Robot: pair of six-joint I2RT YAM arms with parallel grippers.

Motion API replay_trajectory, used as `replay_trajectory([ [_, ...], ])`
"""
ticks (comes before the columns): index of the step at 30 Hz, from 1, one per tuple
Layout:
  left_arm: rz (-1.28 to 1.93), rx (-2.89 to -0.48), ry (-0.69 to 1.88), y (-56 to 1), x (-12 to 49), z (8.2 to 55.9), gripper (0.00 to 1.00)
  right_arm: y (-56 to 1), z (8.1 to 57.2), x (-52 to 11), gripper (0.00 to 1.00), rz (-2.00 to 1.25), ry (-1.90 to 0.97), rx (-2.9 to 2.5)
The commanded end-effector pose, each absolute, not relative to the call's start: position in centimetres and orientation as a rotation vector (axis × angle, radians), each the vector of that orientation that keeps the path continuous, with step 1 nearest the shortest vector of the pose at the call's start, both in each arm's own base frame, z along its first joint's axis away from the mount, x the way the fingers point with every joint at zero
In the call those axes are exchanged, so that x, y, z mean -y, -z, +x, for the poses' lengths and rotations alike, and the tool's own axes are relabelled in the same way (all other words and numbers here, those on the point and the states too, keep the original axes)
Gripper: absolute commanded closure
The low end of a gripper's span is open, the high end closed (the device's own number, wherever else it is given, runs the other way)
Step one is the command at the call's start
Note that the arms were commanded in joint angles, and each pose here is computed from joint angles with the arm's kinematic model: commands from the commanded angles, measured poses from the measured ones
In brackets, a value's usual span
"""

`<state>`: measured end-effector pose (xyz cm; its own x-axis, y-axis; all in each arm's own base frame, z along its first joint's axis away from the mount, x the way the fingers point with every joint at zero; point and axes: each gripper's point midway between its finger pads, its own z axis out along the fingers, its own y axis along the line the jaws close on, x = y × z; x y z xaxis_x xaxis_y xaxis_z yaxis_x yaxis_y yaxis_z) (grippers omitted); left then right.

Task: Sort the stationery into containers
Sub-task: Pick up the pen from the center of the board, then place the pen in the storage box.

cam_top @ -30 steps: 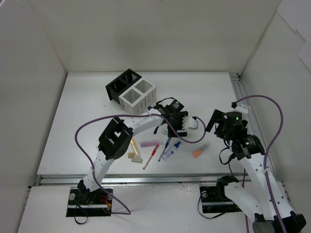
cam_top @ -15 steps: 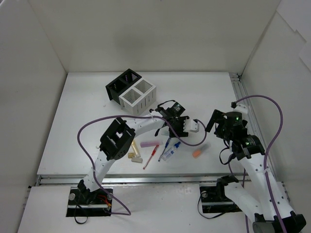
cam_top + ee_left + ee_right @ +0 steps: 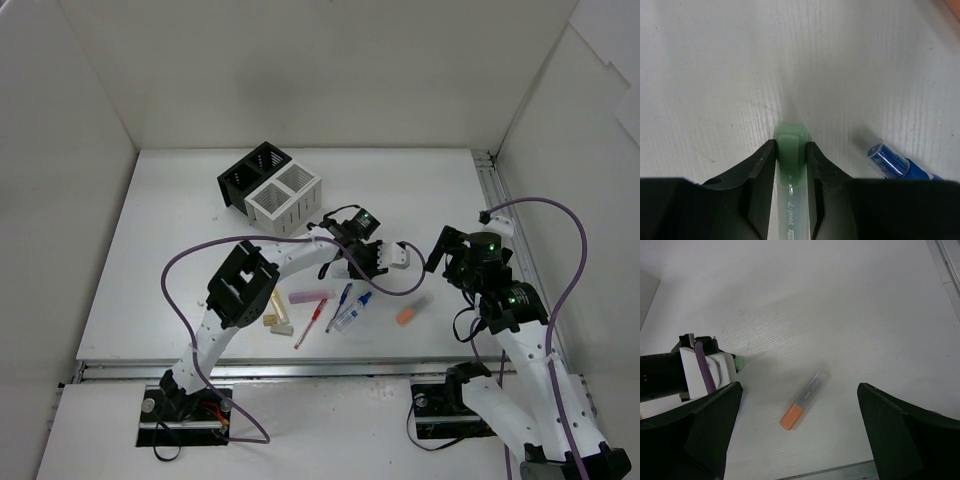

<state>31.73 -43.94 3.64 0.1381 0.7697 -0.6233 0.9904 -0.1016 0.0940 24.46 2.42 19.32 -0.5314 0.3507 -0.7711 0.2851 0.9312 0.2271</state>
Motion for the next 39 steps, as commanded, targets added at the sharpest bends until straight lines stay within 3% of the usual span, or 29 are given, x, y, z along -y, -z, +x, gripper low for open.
replay_trajectory([
  [1, 1.939, -1.775, 0.634, -2.9, 42.8, 31.5, 0.95, -20.4, 25.0, -1.7, 0.02, 0.484, -0.064, -2.111],
  [3, 1.926, -1.762, 0.617, -3.4, 43.1, 32.0, 1.00, -20.4, 25.0, -1.7, 0.02, 0.483, -0.062, -2.112],
  [7, 1.860, -1.695, 0.572, -6.1, 44.2, 34.1, 1.00, -20.4, 25.0, -1.6, 0.02, 0.478, -0.056, -2.111],
  [14, 1.545, -1.523, 0.600, -17.1, 44.8, 40.5, 1.00, -21.3, 25.0, -1.6, 0.02, 0.454, -0.065, -2.092],
  [21, 1.124, -1.339, 0.621, -31.5, 37.2, 44.9, 1.00, -20.7, 25.1, -1.3, 0.02, 0.458, -0.032, -2.106],
  [24, 0.920, -1.307, 0.615, -34.5, 33.5, 46.1, 1.00, -20.5, 25.2, -1.2, 0.02, 0.461, -0.019, -2.114],
  [28, 0.627, -1.329, 0.592, -36.0, 26.4, 49.5, 1.00, -20.0, 25.4, -0.8, 0.02, 0.478, 0.008, -2.123],
  [32, 0.535, -1.340, 0.581, -35.8, 22.5, 52.0, 1.00, -19.5, 25.4, -0.4, 0.02, 0.513, 0.032, -2.123],
  [39, 0.489, -1.350, 0.690, -33.5, 21.5, 52.5, 1.00, -18.5, 25.1, 0.9, 0.02, 0.634, 0.104, -2.096],
])
